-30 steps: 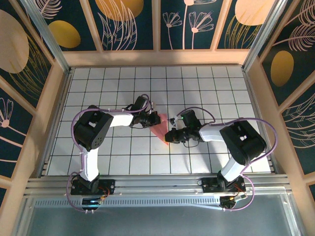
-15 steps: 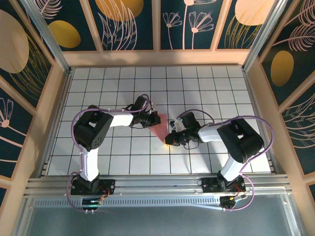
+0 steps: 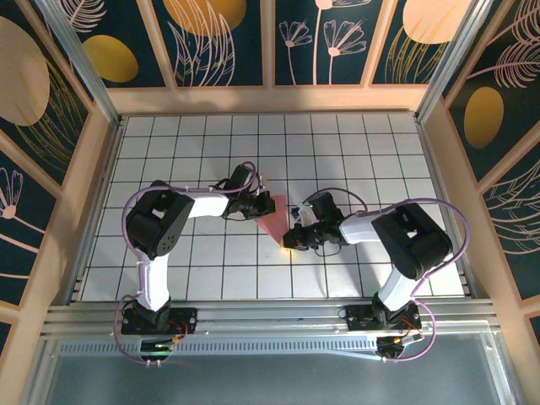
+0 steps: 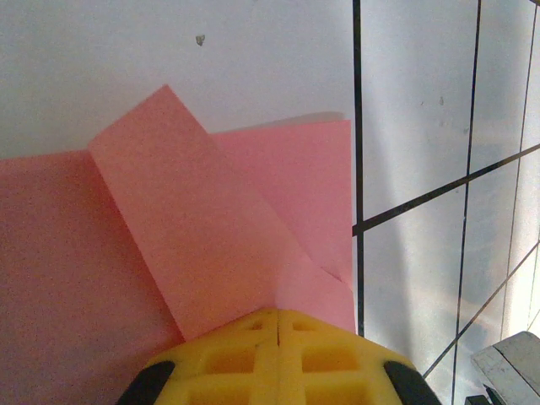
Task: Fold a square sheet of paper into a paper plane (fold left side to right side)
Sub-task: Fourth fold the wing at the center of the table.
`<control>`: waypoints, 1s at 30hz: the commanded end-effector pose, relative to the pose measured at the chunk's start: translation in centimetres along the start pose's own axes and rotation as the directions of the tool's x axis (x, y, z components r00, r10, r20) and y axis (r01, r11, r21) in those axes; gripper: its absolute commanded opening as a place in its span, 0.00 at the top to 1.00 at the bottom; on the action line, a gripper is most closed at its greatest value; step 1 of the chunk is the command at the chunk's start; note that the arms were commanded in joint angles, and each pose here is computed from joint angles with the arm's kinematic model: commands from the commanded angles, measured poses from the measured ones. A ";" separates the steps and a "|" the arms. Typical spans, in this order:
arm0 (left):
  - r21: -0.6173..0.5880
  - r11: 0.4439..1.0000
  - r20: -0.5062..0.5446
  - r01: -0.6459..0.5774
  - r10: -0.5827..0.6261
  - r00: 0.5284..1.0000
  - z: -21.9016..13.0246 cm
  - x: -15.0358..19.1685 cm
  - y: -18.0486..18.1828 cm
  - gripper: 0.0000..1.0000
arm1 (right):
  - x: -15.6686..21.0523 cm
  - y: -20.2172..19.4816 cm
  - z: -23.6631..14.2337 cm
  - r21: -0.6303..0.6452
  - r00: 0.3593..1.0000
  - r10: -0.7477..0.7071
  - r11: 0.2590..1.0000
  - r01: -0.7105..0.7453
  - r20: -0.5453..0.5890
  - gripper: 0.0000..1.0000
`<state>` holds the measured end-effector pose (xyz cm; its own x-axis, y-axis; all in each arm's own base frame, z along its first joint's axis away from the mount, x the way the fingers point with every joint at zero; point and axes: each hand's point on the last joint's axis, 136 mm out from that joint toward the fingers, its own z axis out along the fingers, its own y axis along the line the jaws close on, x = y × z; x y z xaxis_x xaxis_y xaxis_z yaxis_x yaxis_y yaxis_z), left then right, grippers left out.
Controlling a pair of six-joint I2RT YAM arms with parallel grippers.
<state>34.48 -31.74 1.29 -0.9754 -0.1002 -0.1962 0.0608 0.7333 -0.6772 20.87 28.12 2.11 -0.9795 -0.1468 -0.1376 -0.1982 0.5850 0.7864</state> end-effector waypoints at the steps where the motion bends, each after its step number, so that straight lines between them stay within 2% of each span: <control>1: -0.158 0.986 -0.061 0.047 -0.057 0.997 0.4 2.4 4.4 1.00 | 1.0 -1.1 0.5 0.035 0.999 0.022 0.999 -0.021 -0.031 0.99; 10: -0.109 0.993 -0.045 0.037 -0.042 0.998 -0.1 1.7 2.8 1.00 | 2.0 -3.4 0.7 0.144 0.995 0.079 0.987 -0.069 -0.066 0.99; 15: -0.045 0.999 0.012 -0.017 0.018 1.000 -1.9 -0.2 -0.4 0.95 | 2.7 -4.9 0.5 0.221 0.990 0.120 0.970 -0.101 -0.075 1.00; 20: 0.022 0.996 0.098 -0.085 0.083 0.992 -4.8 -1.7 -3.6 0.90 | 2.5 -5.2 0.4 0.240 0.990 0.125 0.965 -0.106 -0.064 1.00; 25: 0.060 0.995 0.113 -0.085 0.077 0.991 -6.3 -0.4 -4.0 0.92 | 2.2 -5.2 0.4 0.242 0.992 0.118 0.965 -0.102 -0.051 1.00; 30: 0.146 0.988 0.071 -0.042 0.032 0.997 -5.9 2.0 -3.5 0.94 | 2.1 -5.3 0.4 0.245 0.992 0.118 0.964 -0.102 -0.048 1.00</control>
<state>32.16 -30.20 8.00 -0.9436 -0.1227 -0.3075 0.1480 0.6746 -0.7232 20.97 27.92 1.45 -0.9839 -0.1496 -0.0981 -0.1716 0.6344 0.7537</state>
